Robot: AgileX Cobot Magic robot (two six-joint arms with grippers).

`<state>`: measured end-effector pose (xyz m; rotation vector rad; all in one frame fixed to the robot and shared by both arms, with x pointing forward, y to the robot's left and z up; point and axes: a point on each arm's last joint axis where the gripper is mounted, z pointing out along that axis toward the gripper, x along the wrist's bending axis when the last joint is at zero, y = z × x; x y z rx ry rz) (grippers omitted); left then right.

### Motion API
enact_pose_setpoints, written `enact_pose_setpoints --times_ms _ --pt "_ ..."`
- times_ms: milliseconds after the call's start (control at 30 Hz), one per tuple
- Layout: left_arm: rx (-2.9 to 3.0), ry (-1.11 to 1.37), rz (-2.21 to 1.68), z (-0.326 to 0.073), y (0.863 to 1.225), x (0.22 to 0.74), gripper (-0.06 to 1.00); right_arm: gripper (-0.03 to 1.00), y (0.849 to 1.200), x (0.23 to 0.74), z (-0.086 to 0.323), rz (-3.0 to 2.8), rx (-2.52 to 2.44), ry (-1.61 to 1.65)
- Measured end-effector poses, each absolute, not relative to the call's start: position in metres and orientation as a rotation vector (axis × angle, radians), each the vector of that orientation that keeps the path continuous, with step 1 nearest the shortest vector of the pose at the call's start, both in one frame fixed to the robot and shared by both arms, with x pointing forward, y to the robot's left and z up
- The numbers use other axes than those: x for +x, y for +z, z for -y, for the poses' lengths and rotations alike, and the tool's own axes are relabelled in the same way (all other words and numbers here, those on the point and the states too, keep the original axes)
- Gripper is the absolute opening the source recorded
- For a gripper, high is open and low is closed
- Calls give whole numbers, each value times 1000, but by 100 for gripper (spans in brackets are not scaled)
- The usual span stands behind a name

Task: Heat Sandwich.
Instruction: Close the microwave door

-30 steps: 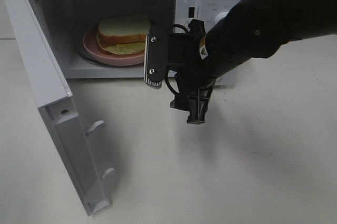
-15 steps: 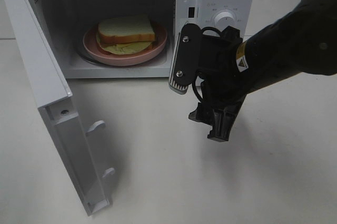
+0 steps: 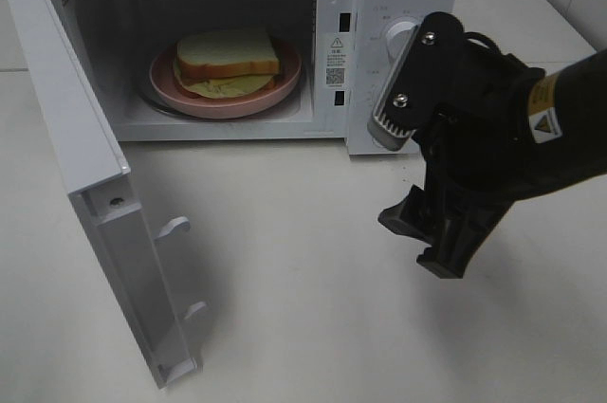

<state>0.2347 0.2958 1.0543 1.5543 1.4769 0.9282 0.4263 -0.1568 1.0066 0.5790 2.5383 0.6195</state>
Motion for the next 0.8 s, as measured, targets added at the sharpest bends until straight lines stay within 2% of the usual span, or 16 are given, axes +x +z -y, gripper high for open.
enact_pose_setpoints --times_ms 333,467,800 --pt "1554 928 -1477 -296 1054 235 99 77 1024 401 176 -2504 767 697" --pt "1554 928 -1477 -296 1054 235 99 77 1042 381 193 -2459 938 741" --pt "1554 928 -1477 -296 1054 235 99 77 1059 343 226 -2424 1174 711"
